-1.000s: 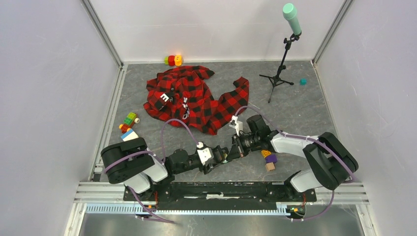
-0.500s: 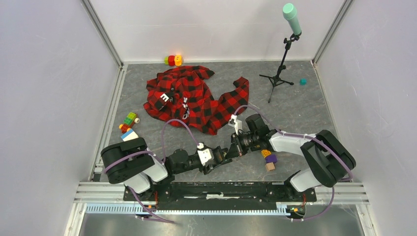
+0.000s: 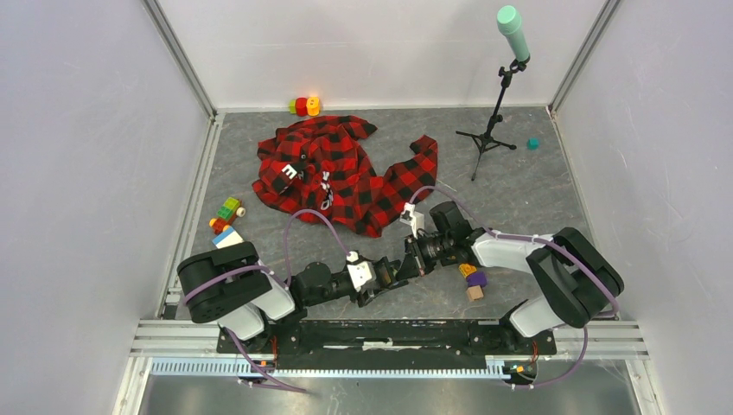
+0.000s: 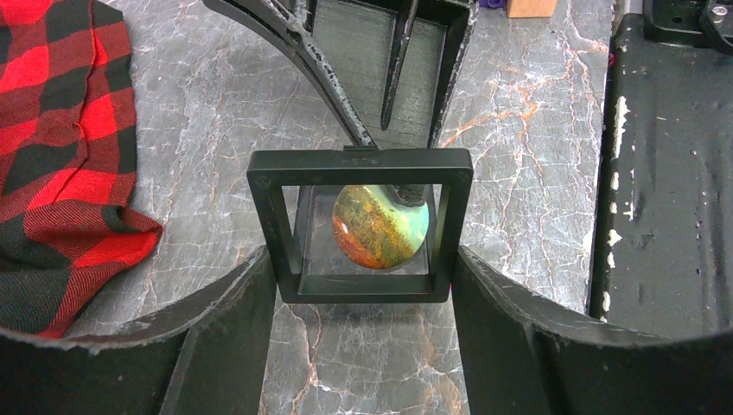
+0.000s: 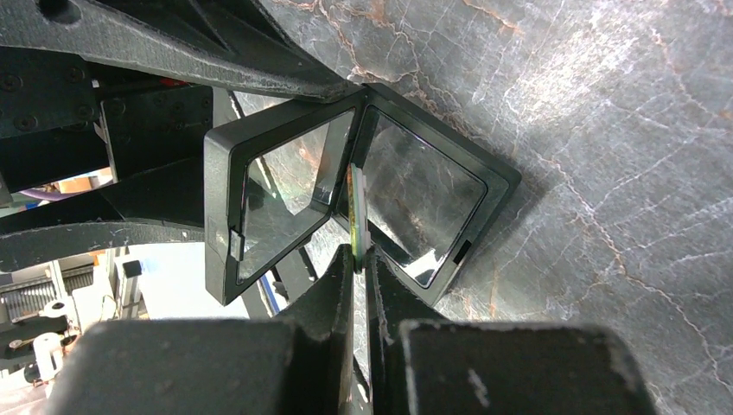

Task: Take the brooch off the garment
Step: Place the brooch in the brooch box.

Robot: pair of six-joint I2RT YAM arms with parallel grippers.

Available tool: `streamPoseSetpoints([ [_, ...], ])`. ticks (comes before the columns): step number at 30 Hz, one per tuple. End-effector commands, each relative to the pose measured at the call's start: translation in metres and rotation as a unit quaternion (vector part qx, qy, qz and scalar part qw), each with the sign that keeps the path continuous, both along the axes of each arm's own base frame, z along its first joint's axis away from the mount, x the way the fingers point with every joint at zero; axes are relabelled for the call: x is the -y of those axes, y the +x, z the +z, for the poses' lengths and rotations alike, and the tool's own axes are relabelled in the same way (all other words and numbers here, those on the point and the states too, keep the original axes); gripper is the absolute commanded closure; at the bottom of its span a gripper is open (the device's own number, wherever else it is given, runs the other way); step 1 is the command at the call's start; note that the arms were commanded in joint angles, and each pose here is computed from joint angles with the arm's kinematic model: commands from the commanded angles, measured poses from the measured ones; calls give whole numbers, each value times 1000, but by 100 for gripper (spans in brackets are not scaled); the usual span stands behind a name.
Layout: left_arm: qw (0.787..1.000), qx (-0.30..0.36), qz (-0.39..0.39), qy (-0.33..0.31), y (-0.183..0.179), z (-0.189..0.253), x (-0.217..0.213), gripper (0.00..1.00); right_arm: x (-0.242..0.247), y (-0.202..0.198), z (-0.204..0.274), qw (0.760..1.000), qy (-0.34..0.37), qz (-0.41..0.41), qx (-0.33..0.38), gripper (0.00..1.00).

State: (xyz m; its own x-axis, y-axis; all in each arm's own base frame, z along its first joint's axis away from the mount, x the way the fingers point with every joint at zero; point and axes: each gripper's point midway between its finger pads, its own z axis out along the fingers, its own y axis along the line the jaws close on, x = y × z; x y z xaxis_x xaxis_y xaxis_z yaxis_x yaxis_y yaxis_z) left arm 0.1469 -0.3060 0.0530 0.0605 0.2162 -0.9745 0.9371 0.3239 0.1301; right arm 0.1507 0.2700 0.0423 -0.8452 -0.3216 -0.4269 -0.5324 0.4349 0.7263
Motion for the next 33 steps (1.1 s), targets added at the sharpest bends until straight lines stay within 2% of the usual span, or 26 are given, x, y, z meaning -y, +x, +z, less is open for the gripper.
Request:
streamPoseSetpoints([
  [1, 999, 35, -14, -15, 1, 15, 7, 40, -8, 11, 7, 1000, 7, 1, 21, 95],
  [16, 999, 37, -19, -7, 0, 12, 7, 41, -10, 20, 5, 1000, -6, -4, 29, 92],
  [33, 999, 36, -19, -7, 0, 12, 7, 41, -11, 8, 2, 1000, -5, 16, 18, 95],
])
